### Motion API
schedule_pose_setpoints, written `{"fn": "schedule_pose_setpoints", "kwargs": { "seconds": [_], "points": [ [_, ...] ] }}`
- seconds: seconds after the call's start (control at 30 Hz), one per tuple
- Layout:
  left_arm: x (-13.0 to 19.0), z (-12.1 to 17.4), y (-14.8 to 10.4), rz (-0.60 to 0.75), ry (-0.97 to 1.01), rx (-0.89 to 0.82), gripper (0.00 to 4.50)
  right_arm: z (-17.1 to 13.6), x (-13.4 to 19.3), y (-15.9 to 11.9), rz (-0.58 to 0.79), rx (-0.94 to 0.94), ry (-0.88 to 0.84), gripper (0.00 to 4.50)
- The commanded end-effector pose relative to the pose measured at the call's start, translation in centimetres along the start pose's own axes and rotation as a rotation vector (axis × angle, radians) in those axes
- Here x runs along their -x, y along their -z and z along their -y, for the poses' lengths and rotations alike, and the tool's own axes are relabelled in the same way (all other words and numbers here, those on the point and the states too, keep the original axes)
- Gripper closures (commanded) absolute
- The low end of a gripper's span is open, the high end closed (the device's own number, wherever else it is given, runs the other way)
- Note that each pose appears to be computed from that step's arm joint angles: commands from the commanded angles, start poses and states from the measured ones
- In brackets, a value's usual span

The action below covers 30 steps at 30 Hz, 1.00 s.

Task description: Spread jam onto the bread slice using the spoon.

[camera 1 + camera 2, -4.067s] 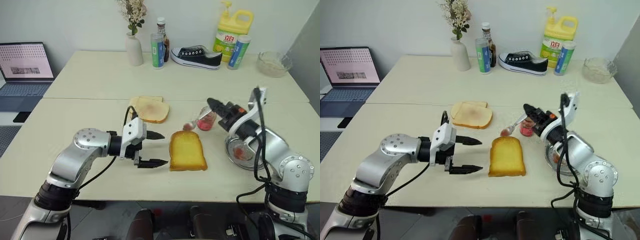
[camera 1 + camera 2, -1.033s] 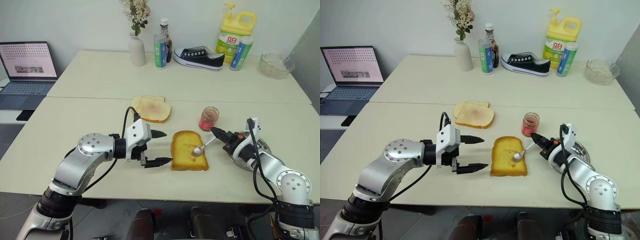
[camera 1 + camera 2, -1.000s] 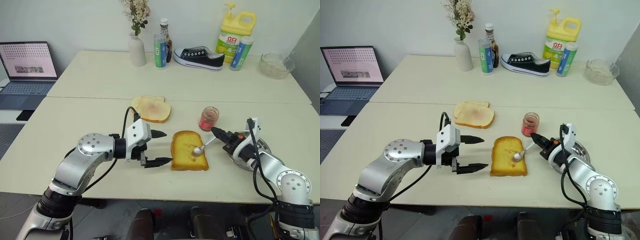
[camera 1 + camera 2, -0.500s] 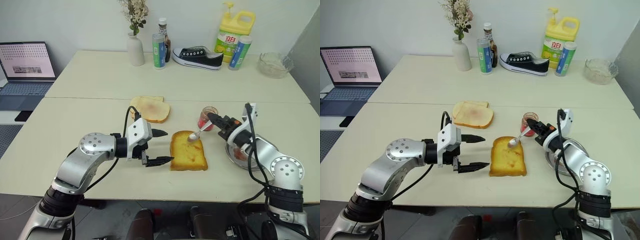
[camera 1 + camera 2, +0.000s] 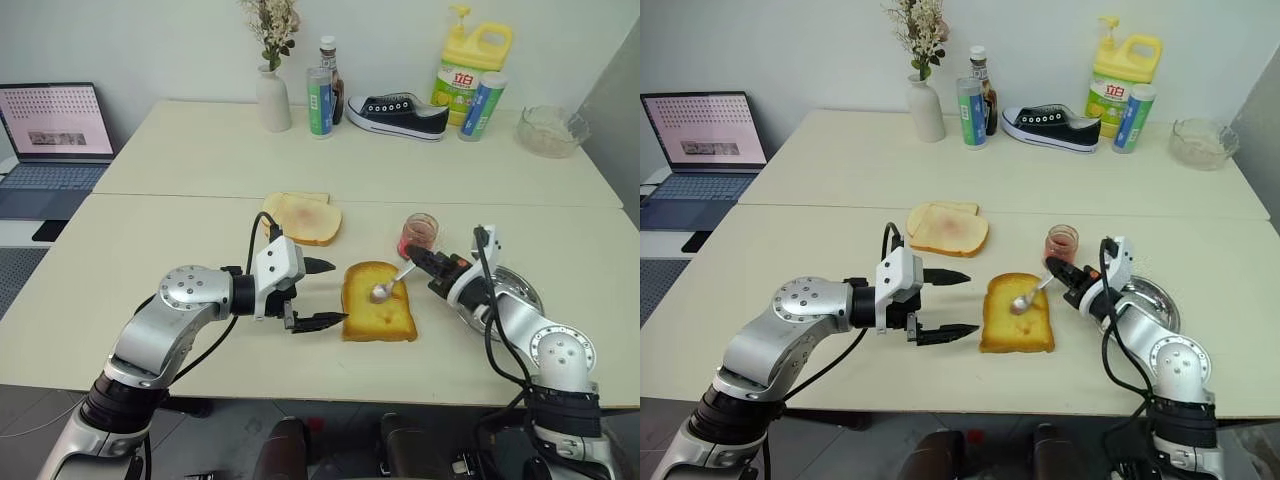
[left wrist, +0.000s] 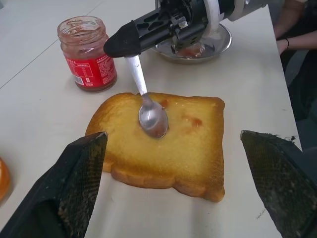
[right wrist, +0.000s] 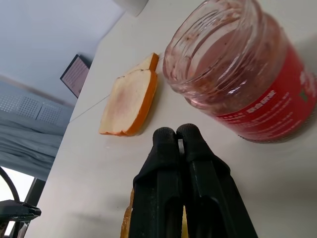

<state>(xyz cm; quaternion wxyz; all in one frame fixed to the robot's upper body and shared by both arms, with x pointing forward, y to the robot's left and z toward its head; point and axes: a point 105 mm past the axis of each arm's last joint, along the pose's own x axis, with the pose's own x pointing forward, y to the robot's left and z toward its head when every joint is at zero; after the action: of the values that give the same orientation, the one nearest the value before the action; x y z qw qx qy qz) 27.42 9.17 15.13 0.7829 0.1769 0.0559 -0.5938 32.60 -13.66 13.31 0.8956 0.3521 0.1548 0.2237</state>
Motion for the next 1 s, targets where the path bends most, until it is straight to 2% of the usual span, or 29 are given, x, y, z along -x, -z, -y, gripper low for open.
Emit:
{"fn": "schedule_pose_setpoints", "kwargs": {
  "seconds": [0.03, 0.2, 0.33, 0.43, 0.53, 0.67, 0.73, 0.87, 1.0],
  "points": [
    [0.1, -0.2, -0.9, 0.016, -0.011, -0.043, 0.00, -1.7, 1.4, -2.6, 0.085, -0.002, -0.048, 4.47],
    [0.5, -0.5, -1.3, 0.010, -0.008, -0.046, 0.00, -4.8, 3.1, -5.2, 0.175, -0.027, -0.127, 4.47],
    [0.8, -0.7, -1.8, -0.003, 0.020, -0.042, 0.00, -4.9, 5.7, -6.6, 0.243, -0.014, -0.087, 4.47],
    [0.2, -0.1, -3.1, 0.018, 0.072, -0.056, 0.00, -3.5, 8.4, -8.1, 0.316, 0.013, -0.002, 4.47],
    [-2.2, 0.0, -4.6, 0.076, 0.110, -0.097, 0.00, -0.3, 11.1, -9.4, 0.383, 0.088, 0.150, 4.47],
    [-5.4, 0.9, -5.3, 0.110, 0.187, -0.132, 0.00, 2.5, 13.3, -10.2, 0.433, 0.120, 0.250, 4.47],
    [-6.2, 1.1, -5.3, 0.113, 0.205, -0.141, 0.00, 3.2, 13.7, -10.4, 0.449, 0.118, 0.262, 4.47],
    [-8.4, 2.2, -3.8, 0.049, 0.289, -0.224, 0.00, 5.9, 14.4, -10.3, 0.474, 0.091, 0.301, 4.47],
    [-9.7, 2.4, -4.2, 0.075, 0.303, -0.233, 0.00, 8.3, 14.2, -9.8, 0.474, 0.060, 0.311, 4.47]
  ]
}}
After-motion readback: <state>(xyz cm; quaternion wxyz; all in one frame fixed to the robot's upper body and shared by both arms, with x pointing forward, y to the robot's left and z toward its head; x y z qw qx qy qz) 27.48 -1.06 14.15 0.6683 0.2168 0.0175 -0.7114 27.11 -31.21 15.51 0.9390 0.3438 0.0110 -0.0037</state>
